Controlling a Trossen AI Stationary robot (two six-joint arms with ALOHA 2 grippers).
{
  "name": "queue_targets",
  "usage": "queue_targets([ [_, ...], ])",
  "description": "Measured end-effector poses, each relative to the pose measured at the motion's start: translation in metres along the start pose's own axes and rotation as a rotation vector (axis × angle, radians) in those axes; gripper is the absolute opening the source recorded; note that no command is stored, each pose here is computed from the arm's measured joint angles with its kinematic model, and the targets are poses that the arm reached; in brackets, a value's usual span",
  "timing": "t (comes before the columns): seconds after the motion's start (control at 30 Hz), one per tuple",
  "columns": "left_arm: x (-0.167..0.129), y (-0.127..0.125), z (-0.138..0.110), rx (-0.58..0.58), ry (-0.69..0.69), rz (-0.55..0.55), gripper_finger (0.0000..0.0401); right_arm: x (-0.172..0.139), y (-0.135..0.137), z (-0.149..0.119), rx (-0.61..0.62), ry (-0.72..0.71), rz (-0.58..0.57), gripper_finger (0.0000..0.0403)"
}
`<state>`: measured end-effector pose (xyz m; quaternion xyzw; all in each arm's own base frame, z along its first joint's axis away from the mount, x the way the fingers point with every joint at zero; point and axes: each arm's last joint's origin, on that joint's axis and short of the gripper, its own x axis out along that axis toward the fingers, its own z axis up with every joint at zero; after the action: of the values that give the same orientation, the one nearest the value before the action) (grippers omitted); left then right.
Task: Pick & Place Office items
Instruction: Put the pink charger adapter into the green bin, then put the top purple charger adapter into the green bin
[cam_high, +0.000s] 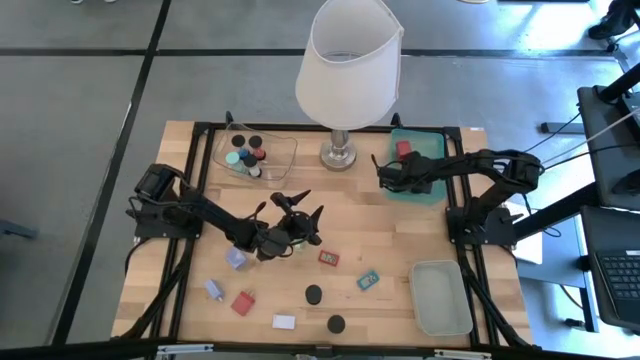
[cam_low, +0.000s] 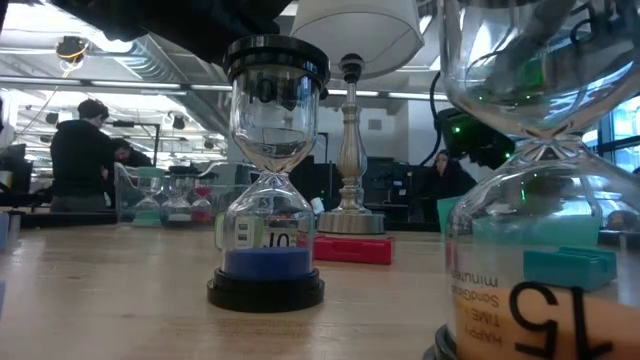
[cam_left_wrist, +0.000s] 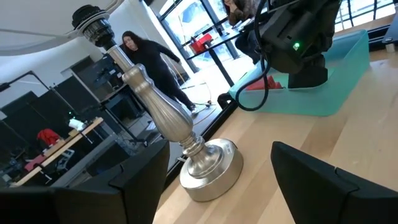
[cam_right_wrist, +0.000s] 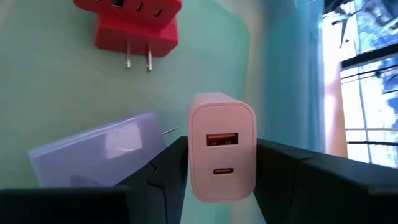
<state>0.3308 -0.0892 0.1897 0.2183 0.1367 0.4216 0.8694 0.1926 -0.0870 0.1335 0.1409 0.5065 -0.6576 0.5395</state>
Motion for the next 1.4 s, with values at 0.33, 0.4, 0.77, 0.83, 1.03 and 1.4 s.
queue_targets([
  [0.33,0.000,0.000,0.000,0.000,0.000,0.000,0.0279,0.004,0.006,0.009,0.049,0.004,0.082,0.0171],
  [0.4,0.000,0.000,0.000,0.000,0.000,0.000,0.0278,0.005,0.006,0.011,0.044,-0.003,0.088,0.0176],
  [0.77,0.000,-0.001,0.000,-0.004,-0.016,-0.045,0.0278,-0.009,0.001,0.029,-0.056,-0.006,0.041,0.0227],
  [0.83,0.000,-0.003,0.001,-0.029,-0.030,-0.088,0.0278,-0.016,0.000,0.034,-0.076,-0.002,0.036,0.0228],
  [1.03,0.000,-0.004,-0.002,-0.118,-0.024,-0.287,0.0278,-0.041,-0.002,0.042,-0.177,0.031,0.056,0.0218],
  [1.4,0.001,0.032,-0.018,-0.344,0.447,-0.741,0.0278,-0.089,0.012,0.036,-0.238,-0.120,0.146,0.0199],
])
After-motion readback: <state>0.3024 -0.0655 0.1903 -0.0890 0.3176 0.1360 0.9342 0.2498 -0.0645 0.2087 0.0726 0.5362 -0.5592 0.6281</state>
